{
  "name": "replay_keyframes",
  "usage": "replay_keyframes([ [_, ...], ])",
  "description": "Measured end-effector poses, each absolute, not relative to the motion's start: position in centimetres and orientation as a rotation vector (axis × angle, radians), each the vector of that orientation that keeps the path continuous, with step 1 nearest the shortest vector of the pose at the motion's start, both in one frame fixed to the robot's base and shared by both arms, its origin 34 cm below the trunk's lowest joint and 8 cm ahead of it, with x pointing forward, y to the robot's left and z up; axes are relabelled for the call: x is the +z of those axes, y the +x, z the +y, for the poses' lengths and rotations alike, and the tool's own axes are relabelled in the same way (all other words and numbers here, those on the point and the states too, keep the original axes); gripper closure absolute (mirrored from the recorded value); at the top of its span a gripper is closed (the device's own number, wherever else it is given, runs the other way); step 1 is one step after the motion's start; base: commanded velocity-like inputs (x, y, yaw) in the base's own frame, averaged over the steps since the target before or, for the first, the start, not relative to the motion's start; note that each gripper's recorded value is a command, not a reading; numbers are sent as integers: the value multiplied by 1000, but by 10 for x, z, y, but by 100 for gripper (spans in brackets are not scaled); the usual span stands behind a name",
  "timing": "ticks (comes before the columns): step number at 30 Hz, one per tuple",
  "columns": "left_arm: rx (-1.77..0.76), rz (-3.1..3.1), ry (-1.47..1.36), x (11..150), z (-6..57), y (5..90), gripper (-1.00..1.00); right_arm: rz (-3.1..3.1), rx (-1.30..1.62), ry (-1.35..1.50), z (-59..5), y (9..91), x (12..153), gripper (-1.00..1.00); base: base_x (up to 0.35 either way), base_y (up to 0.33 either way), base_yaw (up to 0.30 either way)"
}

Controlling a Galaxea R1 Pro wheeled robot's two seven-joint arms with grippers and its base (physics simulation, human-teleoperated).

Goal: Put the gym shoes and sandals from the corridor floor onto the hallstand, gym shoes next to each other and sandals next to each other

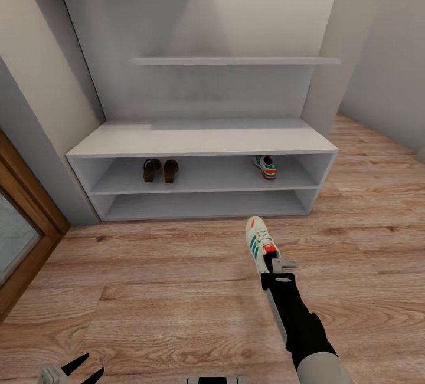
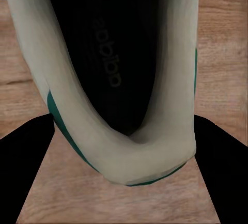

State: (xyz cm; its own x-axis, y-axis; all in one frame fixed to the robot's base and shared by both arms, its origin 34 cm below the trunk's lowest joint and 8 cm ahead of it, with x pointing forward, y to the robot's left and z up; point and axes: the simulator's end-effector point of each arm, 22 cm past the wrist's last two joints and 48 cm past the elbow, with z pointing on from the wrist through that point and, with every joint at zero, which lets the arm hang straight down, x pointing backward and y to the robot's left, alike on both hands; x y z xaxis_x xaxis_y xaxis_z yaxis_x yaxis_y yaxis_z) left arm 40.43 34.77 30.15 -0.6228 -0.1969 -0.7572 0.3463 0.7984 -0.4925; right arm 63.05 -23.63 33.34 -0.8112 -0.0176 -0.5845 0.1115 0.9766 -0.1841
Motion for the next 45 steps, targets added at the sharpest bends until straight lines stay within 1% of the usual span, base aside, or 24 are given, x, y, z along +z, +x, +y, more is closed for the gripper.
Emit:
replay_keyframes([
  [13,-784,2102,110,302,348,405,-100,2399,-287,73,-238,703,399,100,0,0,0],
  [18,-784,2103,110,302,348,405,-100,2370,-348,104,-249,713,413,100,56,0,0],
  [35,-783,2103,108,302,348,405,-100,2363,-363,111,-252,714,415,100,239,0,0],
  [45,-784,2104,107,302,348,405,-100,2363,-362,112,-251,714,415,100,319,0,0],
])
